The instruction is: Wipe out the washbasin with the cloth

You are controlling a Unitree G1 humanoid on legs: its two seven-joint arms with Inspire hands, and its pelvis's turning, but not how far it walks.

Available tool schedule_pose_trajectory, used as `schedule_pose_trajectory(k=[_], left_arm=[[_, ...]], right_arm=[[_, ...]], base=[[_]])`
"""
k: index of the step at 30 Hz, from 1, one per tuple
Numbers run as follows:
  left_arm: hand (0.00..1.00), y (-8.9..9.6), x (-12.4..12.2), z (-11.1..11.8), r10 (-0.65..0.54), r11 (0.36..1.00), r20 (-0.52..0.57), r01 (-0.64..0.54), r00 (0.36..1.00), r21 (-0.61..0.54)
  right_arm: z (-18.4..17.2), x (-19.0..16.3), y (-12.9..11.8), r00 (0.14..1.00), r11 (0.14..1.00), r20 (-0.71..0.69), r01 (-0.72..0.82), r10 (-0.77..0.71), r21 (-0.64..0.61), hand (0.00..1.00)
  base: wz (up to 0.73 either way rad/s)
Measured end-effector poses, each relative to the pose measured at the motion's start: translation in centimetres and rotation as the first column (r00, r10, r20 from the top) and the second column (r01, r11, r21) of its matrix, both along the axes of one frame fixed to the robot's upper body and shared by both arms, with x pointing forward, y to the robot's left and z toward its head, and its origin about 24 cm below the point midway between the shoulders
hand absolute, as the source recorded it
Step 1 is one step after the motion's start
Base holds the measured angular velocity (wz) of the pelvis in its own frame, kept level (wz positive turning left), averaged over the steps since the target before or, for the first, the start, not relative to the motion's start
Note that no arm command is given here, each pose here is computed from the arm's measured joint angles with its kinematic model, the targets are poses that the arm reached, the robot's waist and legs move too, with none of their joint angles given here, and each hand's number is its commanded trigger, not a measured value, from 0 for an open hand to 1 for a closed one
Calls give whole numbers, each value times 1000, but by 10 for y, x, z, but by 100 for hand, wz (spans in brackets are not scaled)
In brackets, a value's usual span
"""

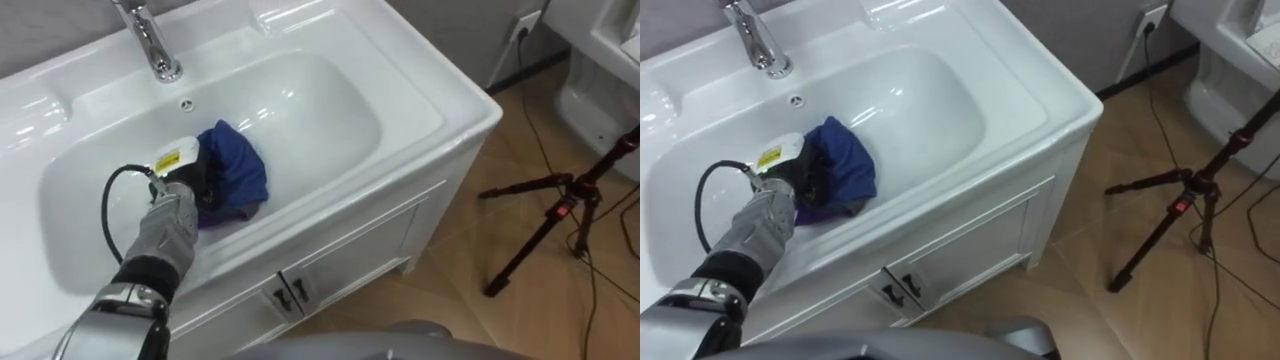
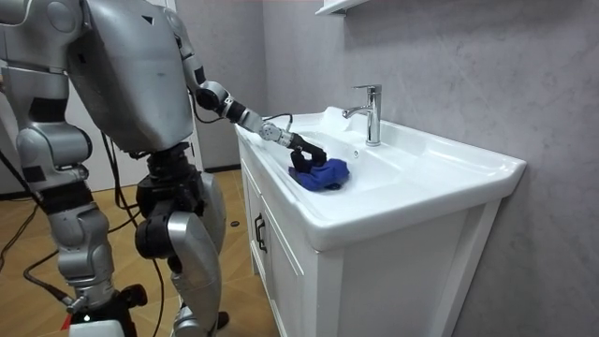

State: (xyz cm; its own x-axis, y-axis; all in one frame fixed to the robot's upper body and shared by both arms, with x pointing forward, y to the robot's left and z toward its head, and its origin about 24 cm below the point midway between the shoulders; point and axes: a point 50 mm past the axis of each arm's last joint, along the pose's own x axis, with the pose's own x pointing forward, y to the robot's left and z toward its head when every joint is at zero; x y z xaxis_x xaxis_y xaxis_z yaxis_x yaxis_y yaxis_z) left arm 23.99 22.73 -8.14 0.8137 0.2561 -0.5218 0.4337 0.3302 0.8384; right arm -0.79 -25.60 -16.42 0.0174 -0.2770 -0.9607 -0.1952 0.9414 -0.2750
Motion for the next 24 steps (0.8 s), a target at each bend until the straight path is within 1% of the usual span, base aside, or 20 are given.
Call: schedule_pose_trajectory(k=[5,7,11,16,22,24], left_arm=[[100,6,-2,1,-8,999,10,8,1000,37],[100,8,-4,1,-48,994,4,48,999,93],[100,11,-10,-1,-93,981,-9,94,996,168],[100,15,-23,-7,-185,932,-59,195,981,305],[100,20,-29,-8,-206,902,-85,223,975,371],[100,22,-32,-9,-217,877,-110,243,970,414]], right_arm=[[2,10,-4,999,1000,43,19,-18,-14,0],[3,15,-7,998,1000,56,-1,2,-27,0],[5,19,-11,997,999,68,-20,23,-45,0],[6,19,-14,996,995,37,-76,78,-57,0],[7,17,-18,996,994,-2,-86,86,-74,0],[7,16,-19,996,993,-9,-87,86,-81,0]], base=[[1],[-12],[-2],[-5],[-7],[-7]])
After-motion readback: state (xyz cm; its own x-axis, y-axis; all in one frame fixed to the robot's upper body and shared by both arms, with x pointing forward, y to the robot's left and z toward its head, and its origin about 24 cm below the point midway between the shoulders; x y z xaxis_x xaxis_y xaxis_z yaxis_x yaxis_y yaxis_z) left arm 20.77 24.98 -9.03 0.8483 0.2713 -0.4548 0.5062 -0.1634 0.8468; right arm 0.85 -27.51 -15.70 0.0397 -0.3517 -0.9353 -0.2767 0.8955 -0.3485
